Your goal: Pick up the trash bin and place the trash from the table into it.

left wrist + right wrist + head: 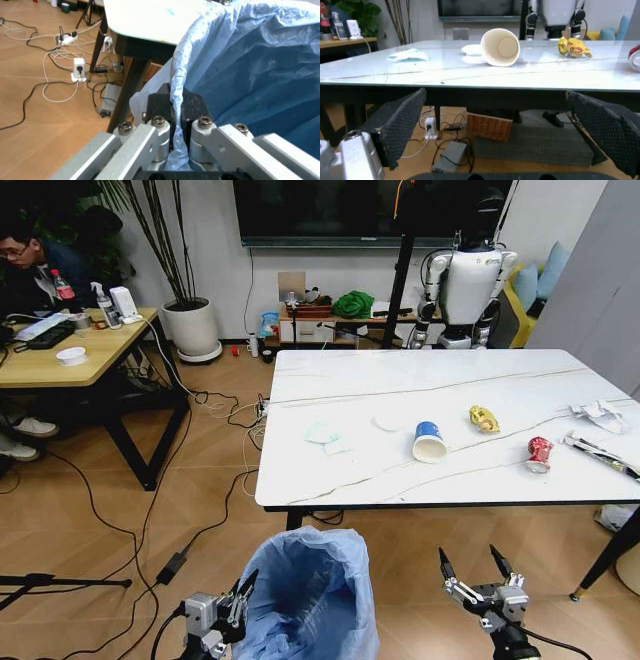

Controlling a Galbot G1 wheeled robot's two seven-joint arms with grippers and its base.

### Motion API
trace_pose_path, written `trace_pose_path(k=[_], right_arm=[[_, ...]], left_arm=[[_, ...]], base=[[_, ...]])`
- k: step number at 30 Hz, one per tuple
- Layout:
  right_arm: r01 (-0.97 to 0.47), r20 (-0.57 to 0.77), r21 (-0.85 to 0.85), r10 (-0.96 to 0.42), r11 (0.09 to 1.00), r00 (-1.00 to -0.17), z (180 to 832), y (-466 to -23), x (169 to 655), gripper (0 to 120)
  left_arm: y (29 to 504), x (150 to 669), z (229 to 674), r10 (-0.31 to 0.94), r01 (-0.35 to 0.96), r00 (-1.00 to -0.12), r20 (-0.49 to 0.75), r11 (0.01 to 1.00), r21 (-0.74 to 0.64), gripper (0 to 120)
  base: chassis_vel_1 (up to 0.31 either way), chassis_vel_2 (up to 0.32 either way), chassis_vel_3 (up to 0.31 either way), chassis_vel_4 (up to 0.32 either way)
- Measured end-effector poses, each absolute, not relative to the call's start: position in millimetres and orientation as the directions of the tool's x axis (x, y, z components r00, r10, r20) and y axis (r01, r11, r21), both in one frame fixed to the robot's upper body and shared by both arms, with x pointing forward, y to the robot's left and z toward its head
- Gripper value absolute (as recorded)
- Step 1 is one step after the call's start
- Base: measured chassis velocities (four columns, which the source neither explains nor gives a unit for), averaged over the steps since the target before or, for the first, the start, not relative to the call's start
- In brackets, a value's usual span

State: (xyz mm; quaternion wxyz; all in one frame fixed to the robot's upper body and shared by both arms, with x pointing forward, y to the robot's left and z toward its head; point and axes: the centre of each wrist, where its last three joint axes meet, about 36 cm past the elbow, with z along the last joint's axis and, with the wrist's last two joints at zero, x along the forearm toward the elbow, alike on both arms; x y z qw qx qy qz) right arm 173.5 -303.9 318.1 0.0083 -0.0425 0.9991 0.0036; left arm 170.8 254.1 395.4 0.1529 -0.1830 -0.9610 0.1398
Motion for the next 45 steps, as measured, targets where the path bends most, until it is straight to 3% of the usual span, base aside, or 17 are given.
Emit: trace_pose_path(k=[30, 35, 45], right_arm=[[-0.092, -0.006, 0.013, -0.092, 0.996, -0.996, 314, -301, 173, 100], [-0.132, -0.004, -0.046, -0.133, 0.990, -0.991, 327, -319, 188, 100], [-0.046, -0.068, -0.083, -0.052, 0.995, -0.996, 367, -353, 225, 97]], left_arm=[[252, 165, 389, 0.310, 0.242, -0.924, 0.223, 0.927, -0.286, 0], [253, 161, 383, 0.312, 0.234, -0.918, 0.244, 0.924, -0.301, 0], [259, 164, 385, 0.323, 0.233, -0.910, 0.260, 0.917, -0.324, 0]], base=[[0.000, 0.000, 0.000, 0.000], [0.000, 0.000, 0.000, 0.000], [0.000, 0.000, 0.000, 0.000]])
